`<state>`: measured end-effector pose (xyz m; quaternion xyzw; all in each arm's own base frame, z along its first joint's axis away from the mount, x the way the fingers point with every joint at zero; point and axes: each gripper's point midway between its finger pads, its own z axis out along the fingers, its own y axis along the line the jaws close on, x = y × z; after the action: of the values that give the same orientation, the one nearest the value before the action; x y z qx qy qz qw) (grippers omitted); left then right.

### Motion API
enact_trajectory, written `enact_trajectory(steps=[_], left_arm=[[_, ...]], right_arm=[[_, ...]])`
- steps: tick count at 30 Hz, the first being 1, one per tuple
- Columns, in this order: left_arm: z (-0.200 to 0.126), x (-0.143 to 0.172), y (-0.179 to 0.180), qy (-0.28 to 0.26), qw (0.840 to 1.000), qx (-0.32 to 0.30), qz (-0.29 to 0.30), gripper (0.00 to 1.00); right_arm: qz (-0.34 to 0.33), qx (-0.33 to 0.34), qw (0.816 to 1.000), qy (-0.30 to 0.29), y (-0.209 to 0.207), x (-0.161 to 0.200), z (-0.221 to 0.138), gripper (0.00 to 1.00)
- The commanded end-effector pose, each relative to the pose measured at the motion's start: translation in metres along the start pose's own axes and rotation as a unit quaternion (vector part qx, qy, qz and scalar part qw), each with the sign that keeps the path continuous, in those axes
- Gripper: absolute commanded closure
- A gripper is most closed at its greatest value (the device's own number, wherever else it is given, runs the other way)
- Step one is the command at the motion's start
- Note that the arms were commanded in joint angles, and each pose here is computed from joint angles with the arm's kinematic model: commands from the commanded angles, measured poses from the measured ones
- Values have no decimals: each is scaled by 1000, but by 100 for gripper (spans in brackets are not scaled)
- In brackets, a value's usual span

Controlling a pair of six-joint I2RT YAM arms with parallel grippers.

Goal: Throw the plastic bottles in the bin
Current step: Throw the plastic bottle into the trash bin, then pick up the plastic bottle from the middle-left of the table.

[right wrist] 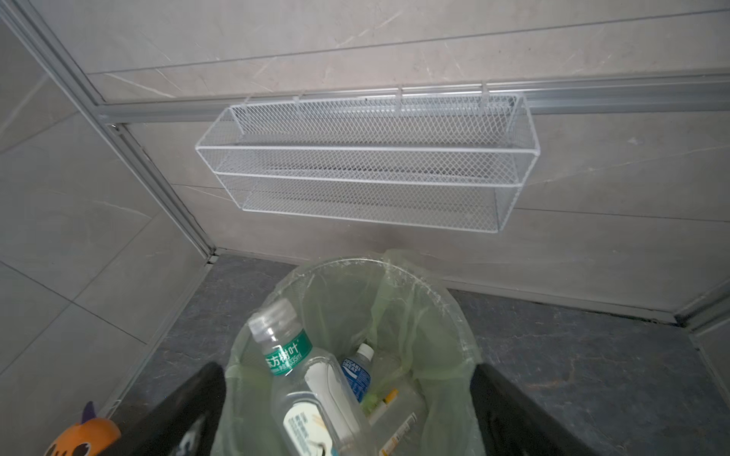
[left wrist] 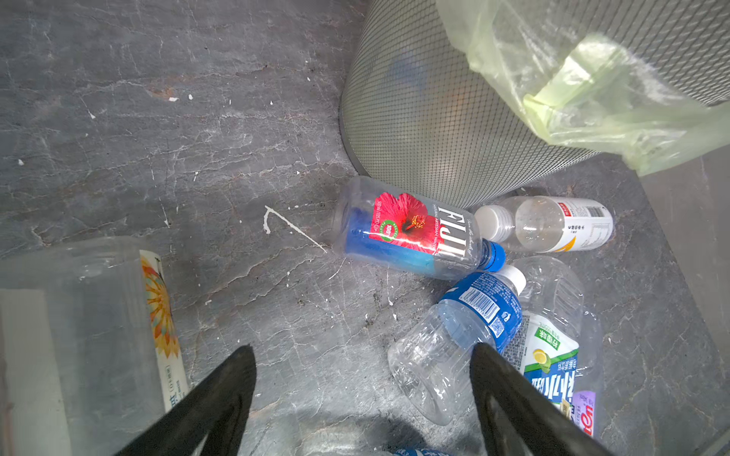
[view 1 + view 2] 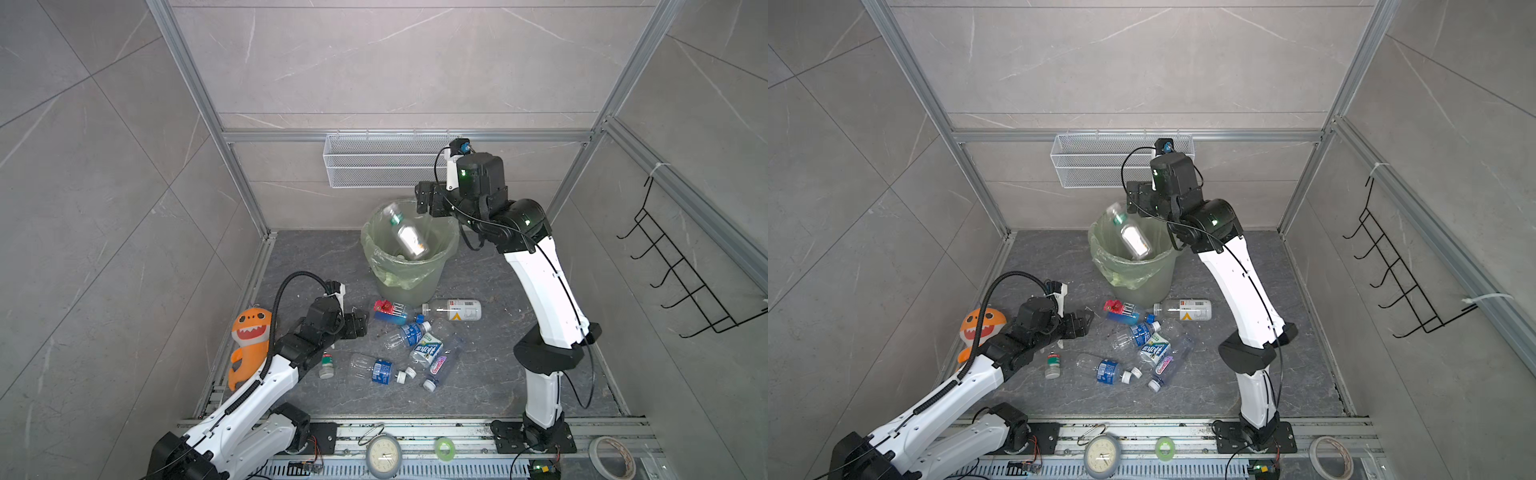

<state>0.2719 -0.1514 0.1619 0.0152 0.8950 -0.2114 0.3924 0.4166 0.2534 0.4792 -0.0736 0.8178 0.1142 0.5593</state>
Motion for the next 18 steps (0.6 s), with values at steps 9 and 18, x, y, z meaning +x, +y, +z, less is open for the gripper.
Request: enact_trajectory(steps=[9, 18], left_arm=[[-22, -20, 14, -34, 998, -54, -5, 12], [-29, -1, 56, -12, 986, -167, -26, 14]], right_arm=[[-2, -21, 1000, -8, -24, 18, -74, 1], [-4, -9, 998, 54, -46, 99, -82, 1]])
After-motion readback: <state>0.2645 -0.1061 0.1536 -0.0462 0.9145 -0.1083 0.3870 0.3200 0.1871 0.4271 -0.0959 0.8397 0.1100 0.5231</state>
